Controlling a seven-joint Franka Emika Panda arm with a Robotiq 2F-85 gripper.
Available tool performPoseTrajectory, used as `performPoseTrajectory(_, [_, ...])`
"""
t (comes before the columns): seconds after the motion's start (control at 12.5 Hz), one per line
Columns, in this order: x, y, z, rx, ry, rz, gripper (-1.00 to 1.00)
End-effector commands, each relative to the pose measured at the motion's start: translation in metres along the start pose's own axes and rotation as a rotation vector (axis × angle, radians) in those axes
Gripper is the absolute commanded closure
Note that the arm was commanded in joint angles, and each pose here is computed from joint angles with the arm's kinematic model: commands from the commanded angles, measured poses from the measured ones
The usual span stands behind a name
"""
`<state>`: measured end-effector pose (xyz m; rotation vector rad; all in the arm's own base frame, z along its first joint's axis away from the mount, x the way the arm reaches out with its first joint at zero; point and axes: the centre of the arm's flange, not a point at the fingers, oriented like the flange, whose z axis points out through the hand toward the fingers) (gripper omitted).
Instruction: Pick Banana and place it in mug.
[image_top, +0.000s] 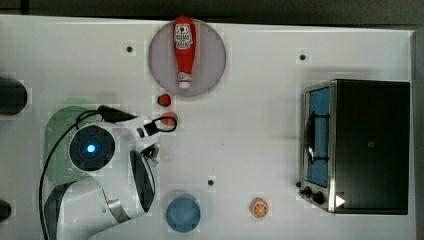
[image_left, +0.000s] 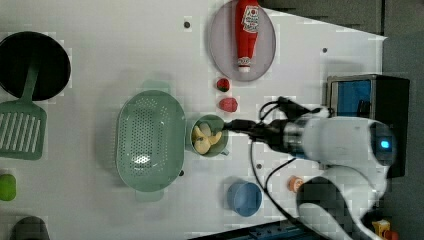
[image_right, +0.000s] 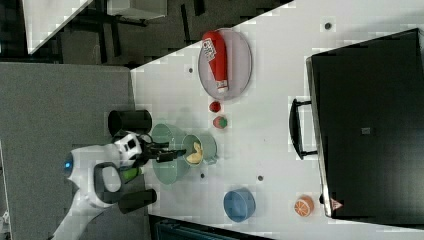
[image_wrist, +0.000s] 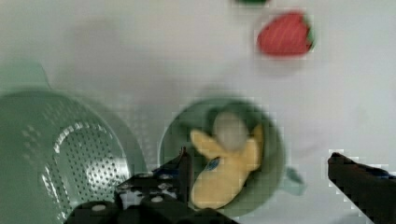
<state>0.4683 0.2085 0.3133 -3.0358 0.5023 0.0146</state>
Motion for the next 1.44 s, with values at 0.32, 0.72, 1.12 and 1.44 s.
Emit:
performPoseTrajectory(0.32, [0.072, 0.107, -0.195, -0.012, 0.055, 0.314, -1.00])
performPoseTrajectory(0.72, [0.094, 0.204, -0.293, -0.032, 0.076, 0.471, -1.00])
performPoseTrajectory(1.12, [0.093, 0.238, -0.297, -0.052, 0.008, 0.533, -1.00])
performPoseTrajectory(1.44, [0.098, 0.237, -0.287, -0.062, -0.008, 0.533, -1.00])
